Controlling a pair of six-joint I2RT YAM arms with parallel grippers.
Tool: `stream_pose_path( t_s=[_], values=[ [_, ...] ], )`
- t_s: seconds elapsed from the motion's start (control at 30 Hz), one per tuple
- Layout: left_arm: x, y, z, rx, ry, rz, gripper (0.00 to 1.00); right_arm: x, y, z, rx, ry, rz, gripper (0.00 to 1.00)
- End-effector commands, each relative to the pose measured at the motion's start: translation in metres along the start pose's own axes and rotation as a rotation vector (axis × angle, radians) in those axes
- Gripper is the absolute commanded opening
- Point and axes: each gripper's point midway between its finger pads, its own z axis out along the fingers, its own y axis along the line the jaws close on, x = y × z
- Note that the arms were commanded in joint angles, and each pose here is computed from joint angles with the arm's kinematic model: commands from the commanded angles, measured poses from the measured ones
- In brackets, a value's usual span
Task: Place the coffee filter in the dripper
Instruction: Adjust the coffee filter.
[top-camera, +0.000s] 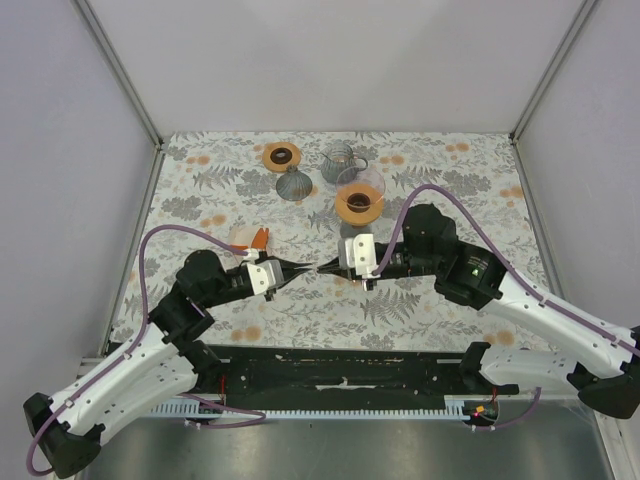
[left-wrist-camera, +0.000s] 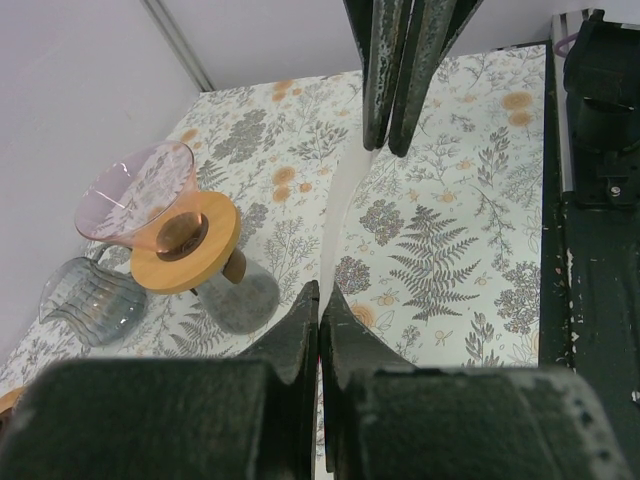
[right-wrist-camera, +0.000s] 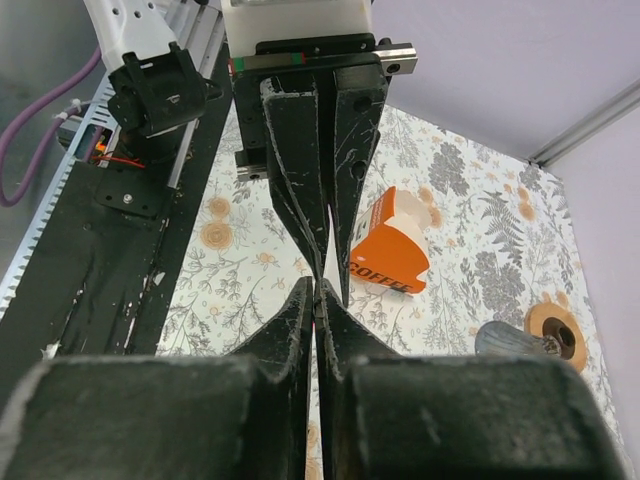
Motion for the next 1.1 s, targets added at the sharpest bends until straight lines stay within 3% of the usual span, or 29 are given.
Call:
stream_pose_path(
  t_s=[0.0,0.37,0.5,0.87,1.07],
  values=[
    [-0.011,0.007,0.003,-0.021,-0.039,0.067,0.02,0.0,-0.009,-0.001,0.04,0.017,-0.024,0.06],
    [-0.01,0.01,0.004,-0.029,-0.032,0.067,0.02,0.019,-0.015,0.001,0.073,0.093,-0.03,0.08],
    [-0.011,0.009,0.004,-0.021,-0.035,0.081,0.02,0.023,-0.021,-0.001,0.105,0.117,-0.042,0.14],
    [-0.006,0.008,0.005,-0.012,-0.014,0.088,0.02,-0.009,-0.008,-0.027,0.087,0.021,-0.136,0.31],
    [-0.008,0.008,0.004,-0.014,-0.021,0.092,0.02,-0.012,-0.008,-0.02,0.061,0.012,-0.125,0.39]
  ],
)
